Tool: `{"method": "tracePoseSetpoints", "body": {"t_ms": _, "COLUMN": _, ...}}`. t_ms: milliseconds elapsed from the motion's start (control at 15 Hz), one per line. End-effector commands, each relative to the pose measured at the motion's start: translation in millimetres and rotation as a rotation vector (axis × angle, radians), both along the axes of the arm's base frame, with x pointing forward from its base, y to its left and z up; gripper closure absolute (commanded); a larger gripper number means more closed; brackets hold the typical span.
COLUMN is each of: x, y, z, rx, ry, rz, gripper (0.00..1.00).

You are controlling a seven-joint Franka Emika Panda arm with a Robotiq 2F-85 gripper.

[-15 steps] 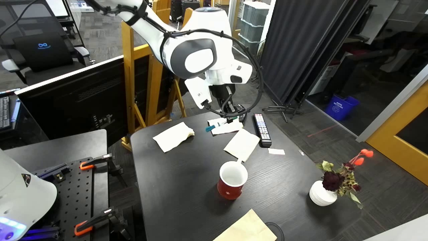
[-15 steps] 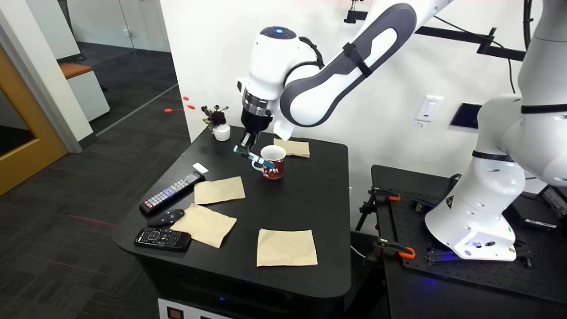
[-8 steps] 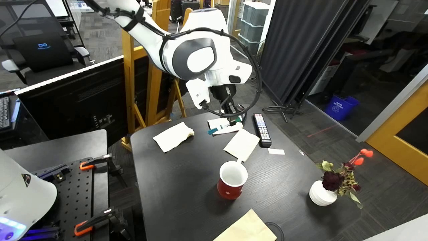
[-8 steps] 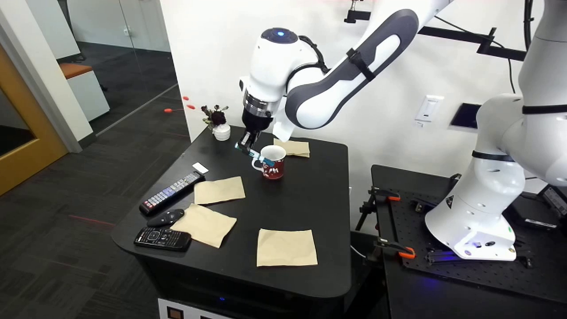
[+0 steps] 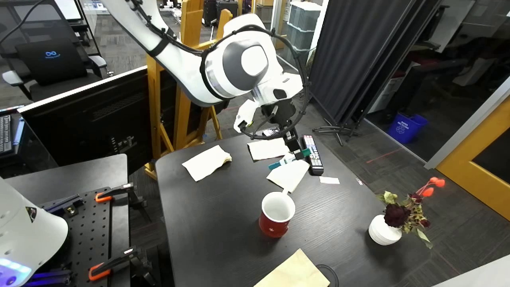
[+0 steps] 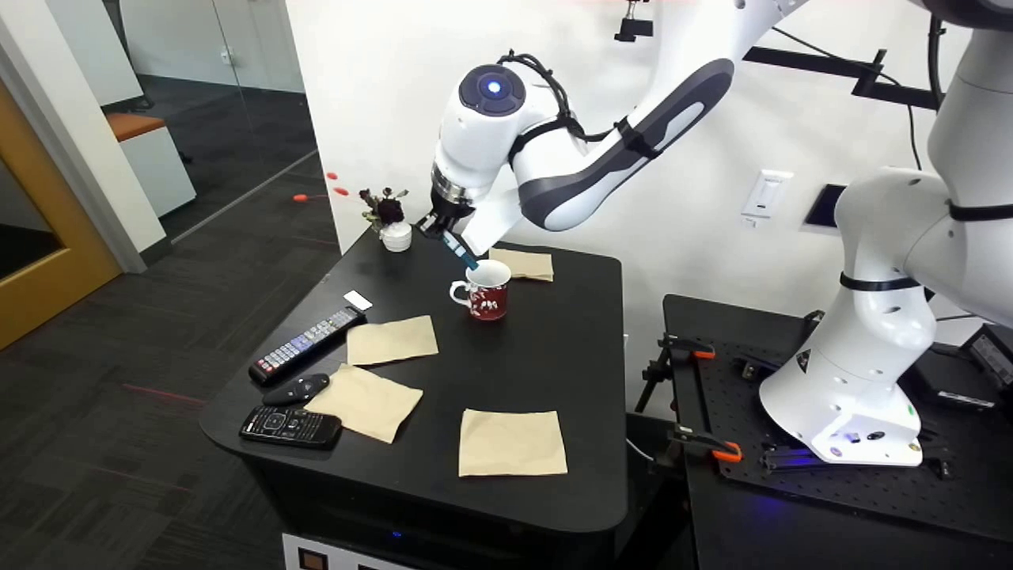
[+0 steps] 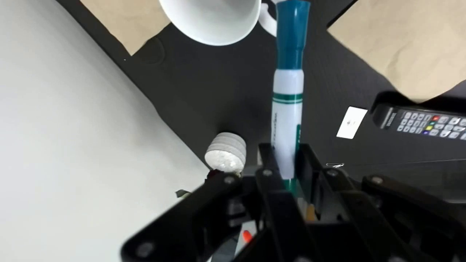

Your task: Pick the marker and put it in the cup

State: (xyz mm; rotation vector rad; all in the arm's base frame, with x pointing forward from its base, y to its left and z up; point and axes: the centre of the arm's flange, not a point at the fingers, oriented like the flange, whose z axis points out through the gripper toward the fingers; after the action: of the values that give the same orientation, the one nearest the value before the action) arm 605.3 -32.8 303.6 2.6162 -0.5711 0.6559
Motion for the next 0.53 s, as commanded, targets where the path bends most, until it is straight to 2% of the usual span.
{"method": "tracePoseSetpoints", "body": {"t_ms": 0, "x": -1.1, "y": 13.0, "z": -14.6, "rx": -0.097, "ry": -0.063, "rz": -0.126, "gripper": 0.95}}
{"method": "tracePoseSetpoints", "body": {"t_ms": 467, "x": -0.1, "y": 15.8, "z": -39.2, "rx": -0.243, "ry": -0.218, "rz": -0.313, "gripper": 0.95}}
